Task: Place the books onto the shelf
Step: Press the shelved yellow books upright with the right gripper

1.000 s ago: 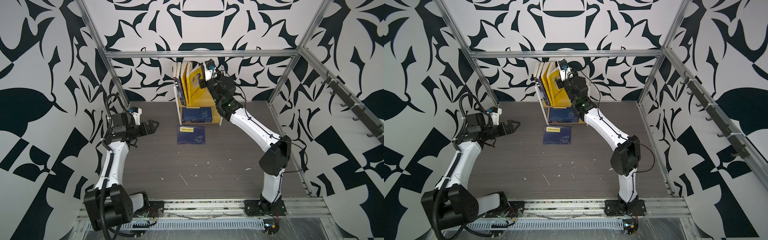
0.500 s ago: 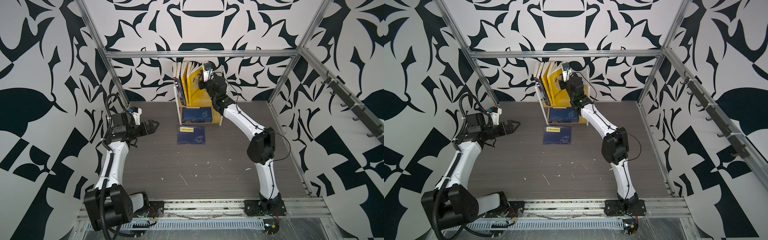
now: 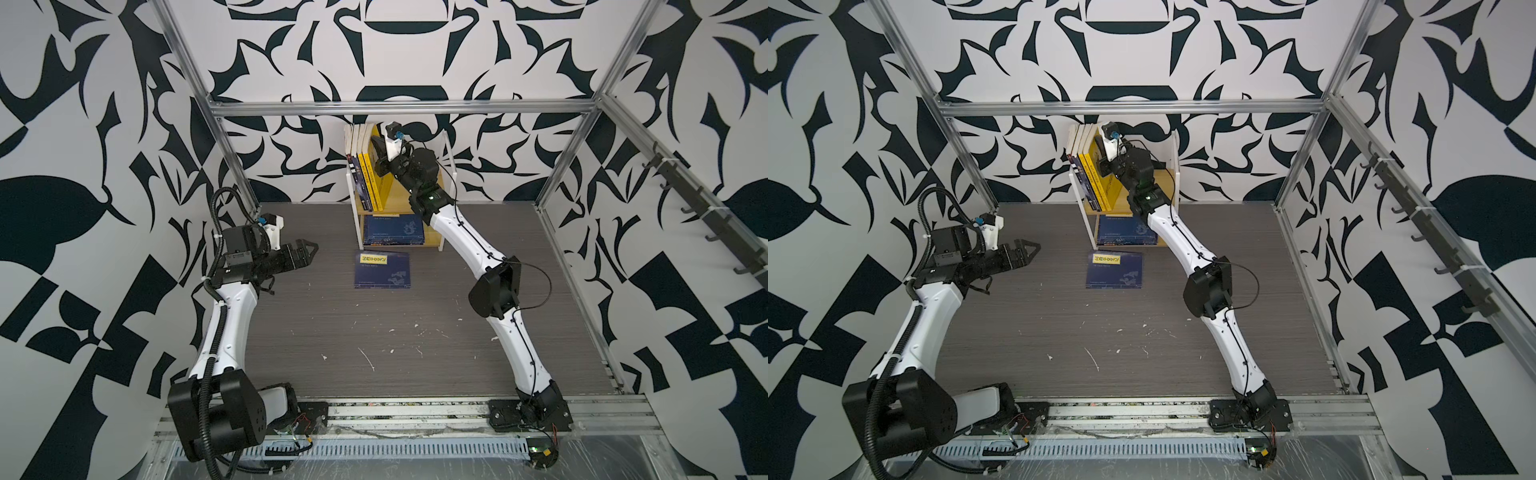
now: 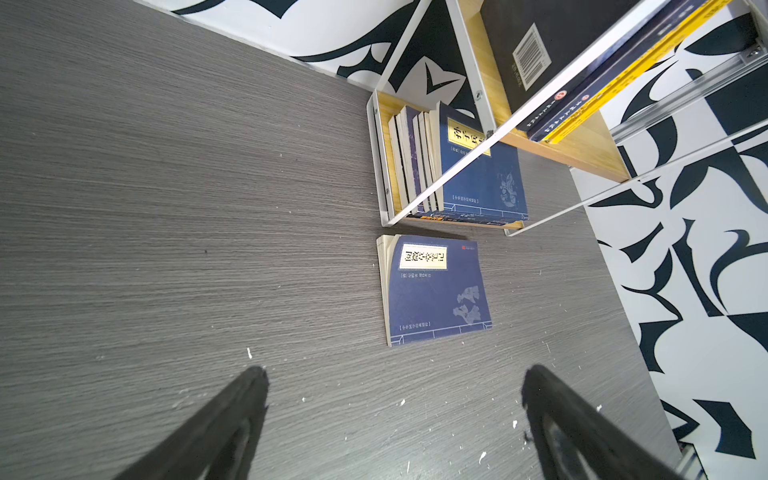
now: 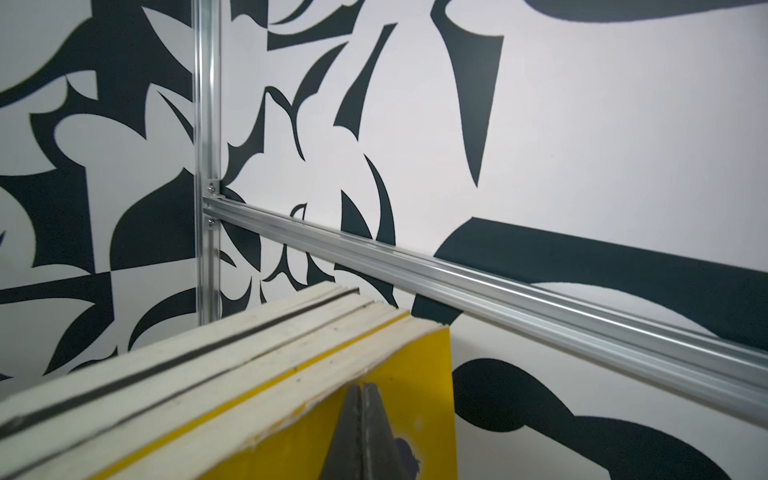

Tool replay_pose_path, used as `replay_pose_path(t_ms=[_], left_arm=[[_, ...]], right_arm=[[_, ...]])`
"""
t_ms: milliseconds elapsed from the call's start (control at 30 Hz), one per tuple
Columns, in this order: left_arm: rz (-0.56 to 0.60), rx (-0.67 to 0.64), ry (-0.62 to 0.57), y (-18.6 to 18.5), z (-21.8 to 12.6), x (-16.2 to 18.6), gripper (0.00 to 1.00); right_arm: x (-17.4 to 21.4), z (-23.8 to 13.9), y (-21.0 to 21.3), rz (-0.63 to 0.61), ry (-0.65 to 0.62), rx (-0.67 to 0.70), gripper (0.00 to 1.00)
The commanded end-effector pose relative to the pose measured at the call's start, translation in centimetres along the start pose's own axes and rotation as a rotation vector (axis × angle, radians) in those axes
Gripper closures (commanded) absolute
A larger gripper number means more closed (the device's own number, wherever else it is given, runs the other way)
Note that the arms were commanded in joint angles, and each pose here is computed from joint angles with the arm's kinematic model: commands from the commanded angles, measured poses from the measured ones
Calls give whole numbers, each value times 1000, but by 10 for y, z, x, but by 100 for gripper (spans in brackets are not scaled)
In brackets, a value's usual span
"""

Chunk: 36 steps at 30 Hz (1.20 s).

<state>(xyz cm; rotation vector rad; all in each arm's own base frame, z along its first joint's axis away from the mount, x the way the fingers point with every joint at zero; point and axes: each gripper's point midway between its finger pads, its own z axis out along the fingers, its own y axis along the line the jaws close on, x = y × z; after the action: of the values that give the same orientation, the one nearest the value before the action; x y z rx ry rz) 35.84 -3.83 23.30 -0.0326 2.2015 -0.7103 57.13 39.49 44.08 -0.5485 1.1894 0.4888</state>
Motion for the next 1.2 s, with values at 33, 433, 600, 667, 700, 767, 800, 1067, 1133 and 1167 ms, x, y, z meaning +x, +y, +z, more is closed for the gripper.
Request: replay_pose_path(t_ms=[33,433,600,667,700,767,800,1067,1133,1167], left_arm=[[-2,5,-1,1,0,2,0],[-16,39,-22,-16,-11,-21,10],[-46,91,-38,-41,-16,-62,16],[-48,89,-48,-46,-17,-78,16],[-47,94,-56,-49,-17,-87,16],[-40,121,-75,-59,-16,-101,16],[-33,138,-84,-64,-15,-108,16],[-99,165,-45,-72,25,-98,16],[-135,183,-27,-72,32,-89,16],[-143,183,-24,-70,33,-86,16]], right_arm=[[-40,-6,18,-6,-74,-97,100],[-24,0,23,3,-47,-121,100],[-17,1,25,8,-28,-125,100],[-14,1,25,10,-18,-126,100],[-12,1,25,12,-12,-127,100],[-10,1,26,14,-8,-128,100],[-8,1,28,16,-4,-130,100],[-2,0,34,21,11,-134,100],[1,-3,33,21,28,-131,100],[-1,-5,33,17,28,-127,100]])
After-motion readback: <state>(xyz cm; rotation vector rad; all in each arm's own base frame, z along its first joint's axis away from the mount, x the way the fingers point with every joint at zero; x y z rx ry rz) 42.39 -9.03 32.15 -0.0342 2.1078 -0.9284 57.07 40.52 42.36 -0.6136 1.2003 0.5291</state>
